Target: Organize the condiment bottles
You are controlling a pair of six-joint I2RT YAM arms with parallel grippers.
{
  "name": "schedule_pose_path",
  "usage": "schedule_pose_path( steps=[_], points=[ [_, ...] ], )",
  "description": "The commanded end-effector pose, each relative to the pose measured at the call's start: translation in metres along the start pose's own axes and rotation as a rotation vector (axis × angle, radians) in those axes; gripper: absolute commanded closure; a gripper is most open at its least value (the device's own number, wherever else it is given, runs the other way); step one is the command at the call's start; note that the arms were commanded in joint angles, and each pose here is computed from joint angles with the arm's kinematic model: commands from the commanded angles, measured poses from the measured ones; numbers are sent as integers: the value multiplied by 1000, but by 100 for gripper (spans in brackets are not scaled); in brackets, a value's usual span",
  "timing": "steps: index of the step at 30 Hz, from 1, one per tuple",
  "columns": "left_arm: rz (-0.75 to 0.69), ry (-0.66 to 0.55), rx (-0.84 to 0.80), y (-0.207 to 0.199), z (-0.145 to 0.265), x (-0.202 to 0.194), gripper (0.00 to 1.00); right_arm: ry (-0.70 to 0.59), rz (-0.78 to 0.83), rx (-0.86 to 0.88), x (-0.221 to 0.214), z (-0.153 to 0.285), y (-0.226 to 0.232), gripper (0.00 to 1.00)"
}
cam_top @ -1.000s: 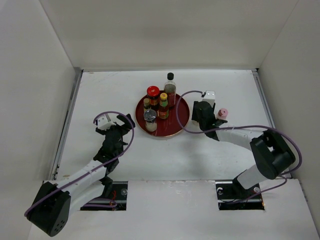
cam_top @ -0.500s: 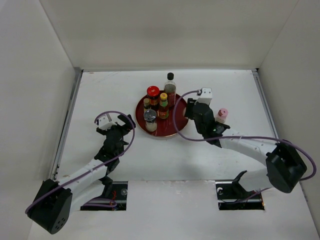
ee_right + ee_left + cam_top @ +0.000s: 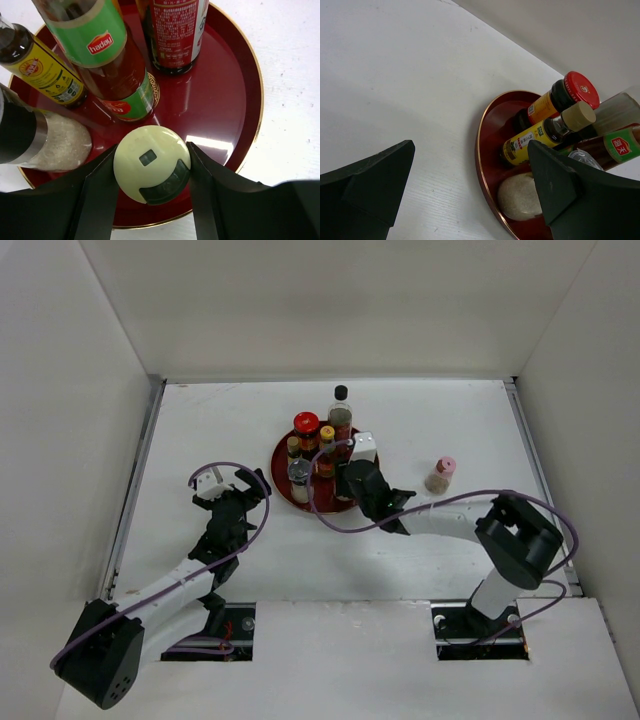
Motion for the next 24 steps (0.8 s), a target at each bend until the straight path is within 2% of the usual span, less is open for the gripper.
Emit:
schedule_pose_path(
  steps=[1,4,8,13,15,20,24],
  points=[
    [42,-36,-21,-5,-2,7,0,-91,-74,54,24,-5,18,45],
    [49,-40,-31,-6,0,9,0,-71,-55,49,17,-9,17,36],
    [45,-38,-24,-5,-1,8,0,-93,-61,71,29,1,19,18],
    [46,-39,-26,-5,0,8,0,-178,-126,58,65,28,0,8],
    [41,-33,-24,-5,-1,7,0,-227,-175,-24,79,39,-25,8],
    [49,-34,-41,-7,1,8,0,-341,-251,-363,87,54,-108,4],
    [54,-36,-48,-9,2,9,0,-315,-228,-591,76,56,-159,1]
  ],
)
Point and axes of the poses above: each gripper's point midway between its finger pads, its own z axis back along the fingers, its own y axis along the line the jaws close on, x = y × z, the point moved 9 cm from there along z, back along the fingers, and after that the axes turned 7 degrees about -z, right-handed, at the moved point
